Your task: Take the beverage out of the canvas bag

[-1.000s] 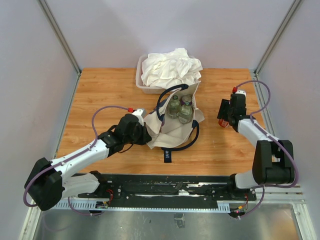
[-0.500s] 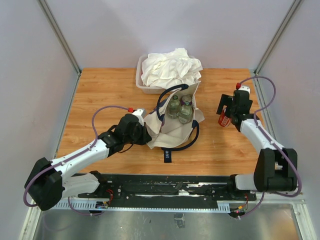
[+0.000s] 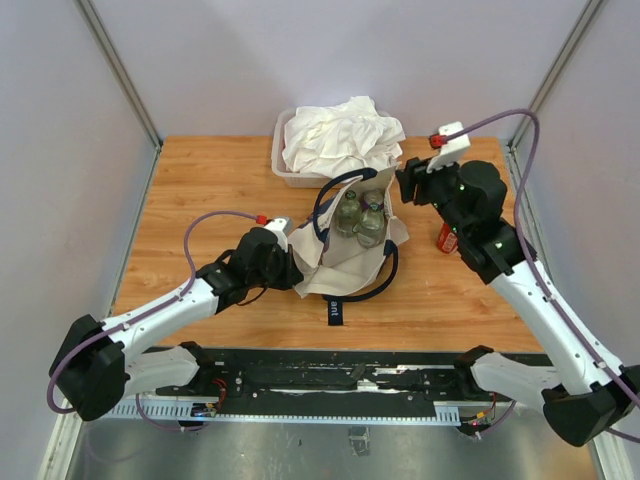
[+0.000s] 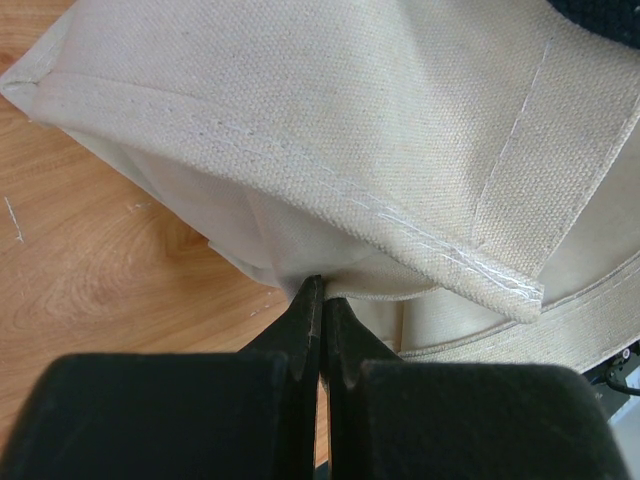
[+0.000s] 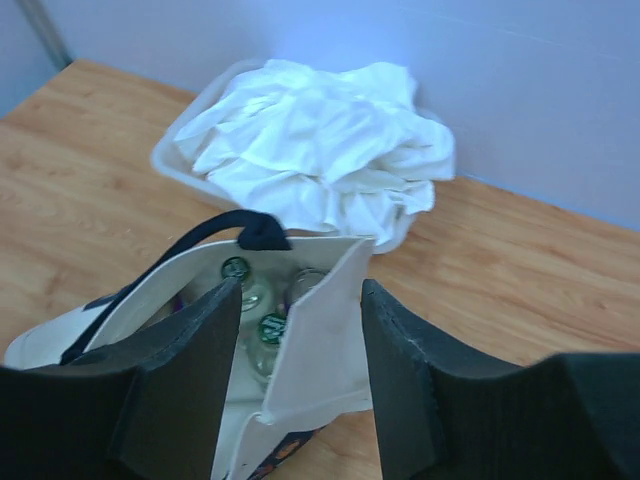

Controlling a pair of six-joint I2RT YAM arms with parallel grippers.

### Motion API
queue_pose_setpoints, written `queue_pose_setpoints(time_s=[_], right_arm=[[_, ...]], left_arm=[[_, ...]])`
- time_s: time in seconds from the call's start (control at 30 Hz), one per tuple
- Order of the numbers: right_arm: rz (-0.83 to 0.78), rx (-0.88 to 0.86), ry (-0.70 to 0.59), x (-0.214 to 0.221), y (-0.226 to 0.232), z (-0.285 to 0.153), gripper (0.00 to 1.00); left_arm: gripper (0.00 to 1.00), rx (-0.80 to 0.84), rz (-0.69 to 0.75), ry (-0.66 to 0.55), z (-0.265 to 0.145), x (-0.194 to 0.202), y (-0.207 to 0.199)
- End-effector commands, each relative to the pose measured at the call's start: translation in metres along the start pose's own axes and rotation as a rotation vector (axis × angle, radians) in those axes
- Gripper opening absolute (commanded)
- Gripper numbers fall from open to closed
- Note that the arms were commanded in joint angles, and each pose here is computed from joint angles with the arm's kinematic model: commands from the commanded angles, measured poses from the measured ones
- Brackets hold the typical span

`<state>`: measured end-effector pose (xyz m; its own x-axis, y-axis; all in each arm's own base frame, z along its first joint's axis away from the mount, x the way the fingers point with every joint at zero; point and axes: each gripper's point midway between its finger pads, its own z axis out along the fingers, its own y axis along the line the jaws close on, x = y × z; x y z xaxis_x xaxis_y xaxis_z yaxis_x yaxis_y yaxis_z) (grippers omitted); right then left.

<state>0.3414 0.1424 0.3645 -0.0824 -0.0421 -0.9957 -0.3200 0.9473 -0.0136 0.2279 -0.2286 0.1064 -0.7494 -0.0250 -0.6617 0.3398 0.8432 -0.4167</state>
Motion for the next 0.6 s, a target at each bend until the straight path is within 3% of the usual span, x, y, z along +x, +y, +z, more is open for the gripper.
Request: queue_pose_setpoints(time_s=[0.0, 0.17, 0.37, 0.57], right_arm=[[-0.1, -0.2, 0.096, 0.027, 0.055, 0.006, 0.5], [-0.122, -0.314, 0.18, 0.058, 0.092, 0.018, 0.43], [-0.121, -0.363, 0.253, 0.084, 0.11, 0.03, 0.42], [-0.128, -0.241, 0.33, 0.113, 0.094, 0.046, 0.67]], left_arm=[[0.0, -0.001, 0.021, 0.069, -0.001, 0.014, 0.0], [0.01, 0.001, 0.019, 0.068, -0.001, 0.014, -0.001], [0.0, -0.001, 0.012, 0.064, -0.003, 0.014, 0.0], [0.0, -0.005, 0.009, 0.059, -0.004, 0.013, 0.0]])
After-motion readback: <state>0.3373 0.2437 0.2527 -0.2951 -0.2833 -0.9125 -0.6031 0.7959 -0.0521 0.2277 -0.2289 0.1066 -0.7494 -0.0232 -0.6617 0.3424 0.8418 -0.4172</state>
